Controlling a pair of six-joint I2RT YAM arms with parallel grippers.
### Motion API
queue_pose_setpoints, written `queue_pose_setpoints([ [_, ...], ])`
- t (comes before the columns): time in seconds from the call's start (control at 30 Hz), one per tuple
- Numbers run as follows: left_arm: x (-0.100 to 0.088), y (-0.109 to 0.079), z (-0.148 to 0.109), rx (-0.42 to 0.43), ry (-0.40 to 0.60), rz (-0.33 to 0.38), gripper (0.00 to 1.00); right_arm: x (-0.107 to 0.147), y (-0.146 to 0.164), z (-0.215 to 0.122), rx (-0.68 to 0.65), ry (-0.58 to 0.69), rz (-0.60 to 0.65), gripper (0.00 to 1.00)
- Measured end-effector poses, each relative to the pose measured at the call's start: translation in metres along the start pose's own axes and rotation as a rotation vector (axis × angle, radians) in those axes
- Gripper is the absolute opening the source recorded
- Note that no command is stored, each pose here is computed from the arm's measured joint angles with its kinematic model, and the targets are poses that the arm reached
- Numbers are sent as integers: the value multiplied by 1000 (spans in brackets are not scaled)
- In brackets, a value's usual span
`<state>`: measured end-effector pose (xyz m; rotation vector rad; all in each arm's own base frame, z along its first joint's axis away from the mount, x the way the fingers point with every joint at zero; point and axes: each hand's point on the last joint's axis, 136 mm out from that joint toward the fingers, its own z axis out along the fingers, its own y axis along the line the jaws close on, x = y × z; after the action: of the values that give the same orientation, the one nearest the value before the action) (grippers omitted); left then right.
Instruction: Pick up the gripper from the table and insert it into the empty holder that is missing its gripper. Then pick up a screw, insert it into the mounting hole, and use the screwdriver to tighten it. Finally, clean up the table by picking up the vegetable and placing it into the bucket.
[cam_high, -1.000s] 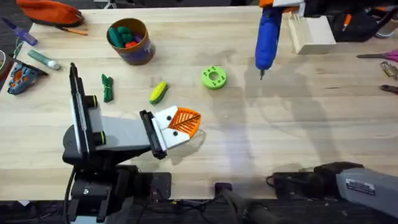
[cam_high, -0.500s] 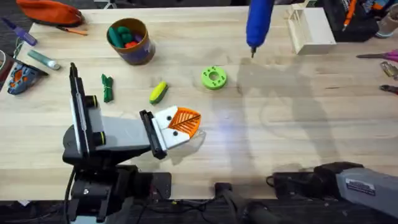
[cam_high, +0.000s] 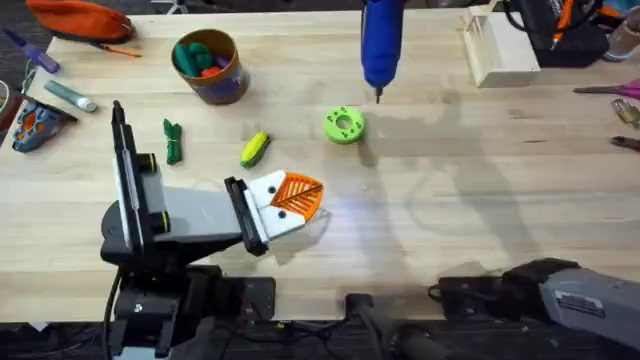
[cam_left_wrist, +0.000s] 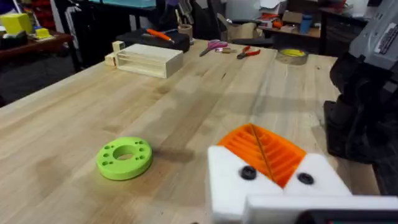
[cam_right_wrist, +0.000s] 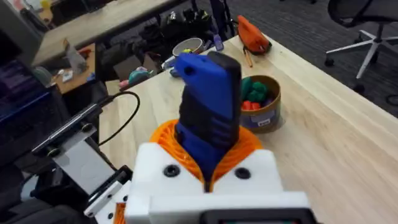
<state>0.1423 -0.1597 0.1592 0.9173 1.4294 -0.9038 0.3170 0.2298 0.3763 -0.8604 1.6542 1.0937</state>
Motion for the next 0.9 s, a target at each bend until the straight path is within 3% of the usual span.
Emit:
queue_pose_setpoints([
  [0.3, 0, 0, 0, 0, 0, 0, 9, 5, -2, -2, 5, 15, 11, 24],
  [0.43, 0, 0, 0, 0, 0, 0, 9, -4, 4, -1, -28, -16, -42, 24],
  [0.6, 0, 0, 0, 0, 0, 0, 9, -19, 31, 7, -130, -65, -145, 24],
  [0.9, 0, 0, 0, 0, 0, 0, 9, -11, 77, 28, -275, -42, -170, 24],
])
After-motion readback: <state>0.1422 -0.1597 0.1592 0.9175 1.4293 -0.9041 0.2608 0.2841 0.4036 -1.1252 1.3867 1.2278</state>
